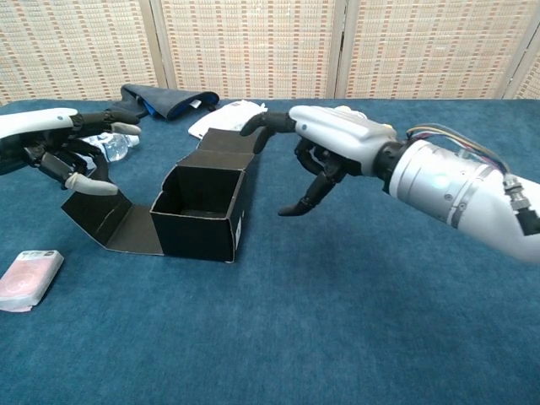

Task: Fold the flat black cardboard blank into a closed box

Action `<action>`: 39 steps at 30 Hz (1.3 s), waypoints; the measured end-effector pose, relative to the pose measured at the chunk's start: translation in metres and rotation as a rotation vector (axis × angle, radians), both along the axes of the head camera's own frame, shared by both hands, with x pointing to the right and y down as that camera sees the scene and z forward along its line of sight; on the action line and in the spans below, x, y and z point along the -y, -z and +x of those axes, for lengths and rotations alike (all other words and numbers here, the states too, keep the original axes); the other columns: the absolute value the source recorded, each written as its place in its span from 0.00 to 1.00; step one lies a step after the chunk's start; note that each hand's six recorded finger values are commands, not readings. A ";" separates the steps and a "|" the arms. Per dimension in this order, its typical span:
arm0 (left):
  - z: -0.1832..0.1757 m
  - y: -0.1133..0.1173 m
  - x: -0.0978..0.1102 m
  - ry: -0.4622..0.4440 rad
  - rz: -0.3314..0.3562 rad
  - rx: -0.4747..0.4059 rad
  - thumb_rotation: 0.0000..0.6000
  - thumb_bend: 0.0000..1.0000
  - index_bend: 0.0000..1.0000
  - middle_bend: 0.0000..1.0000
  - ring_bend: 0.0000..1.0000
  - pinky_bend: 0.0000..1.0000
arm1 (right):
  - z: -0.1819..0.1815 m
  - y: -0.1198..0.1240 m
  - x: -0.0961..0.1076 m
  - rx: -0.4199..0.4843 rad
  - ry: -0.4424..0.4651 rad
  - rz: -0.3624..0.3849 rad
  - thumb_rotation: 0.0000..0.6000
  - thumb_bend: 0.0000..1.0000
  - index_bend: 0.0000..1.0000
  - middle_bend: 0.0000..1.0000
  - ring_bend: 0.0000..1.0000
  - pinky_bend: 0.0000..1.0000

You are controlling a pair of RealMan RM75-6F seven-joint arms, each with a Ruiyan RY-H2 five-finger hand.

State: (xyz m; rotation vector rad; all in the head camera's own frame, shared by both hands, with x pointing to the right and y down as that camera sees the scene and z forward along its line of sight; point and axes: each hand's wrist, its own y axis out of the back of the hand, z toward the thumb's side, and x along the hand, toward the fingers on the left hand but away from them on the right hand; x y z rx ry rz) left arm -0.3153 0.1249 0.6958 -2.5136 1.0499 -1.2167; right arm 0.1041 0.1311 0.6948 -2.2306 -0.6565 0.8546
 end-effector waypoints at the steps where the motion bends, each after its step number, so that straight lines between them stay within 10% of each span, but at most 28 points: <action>1: 0.000 0.000 0.000 0.002 0.000 0.000 1.00 0.14 0.00 0.00 0.48 0.72 | 0.005 -0.002 -0.001 -0.007 -0.026 -0.039 1.00 0.00 0.07 0.21 0.81 1.00; 10: 0.002 0.002 -0.006 0.000 -0.005 -0.008 1.00 0.14 0.00 0.00 0.48 0.72 | 0.022 -0.022 -0.018 -0.033 -0.187 -0.375 1.00 0.00 0.00 0.08 0.77 1.00; 20: 0.006 0.002 -0.009 -0.005 -0.004 -0.015 1.00 0.14 0.00 0.00 0.48 0.72 | -0.003 -0.028 -0.027 0.036 -0.266 -0.564 1.00 0.00 0.00 0.09 0.76 1.00; 39: 0.000 0.002 -0.011 0.002 -0.012 -0.029 1.00 0.14 0.00 0.00 0.48 0.72 | -0.042 -0.050 -0.022 0.045 -0.315 -0.580 1.00 0.00 0.00 0.10 0.76 1.00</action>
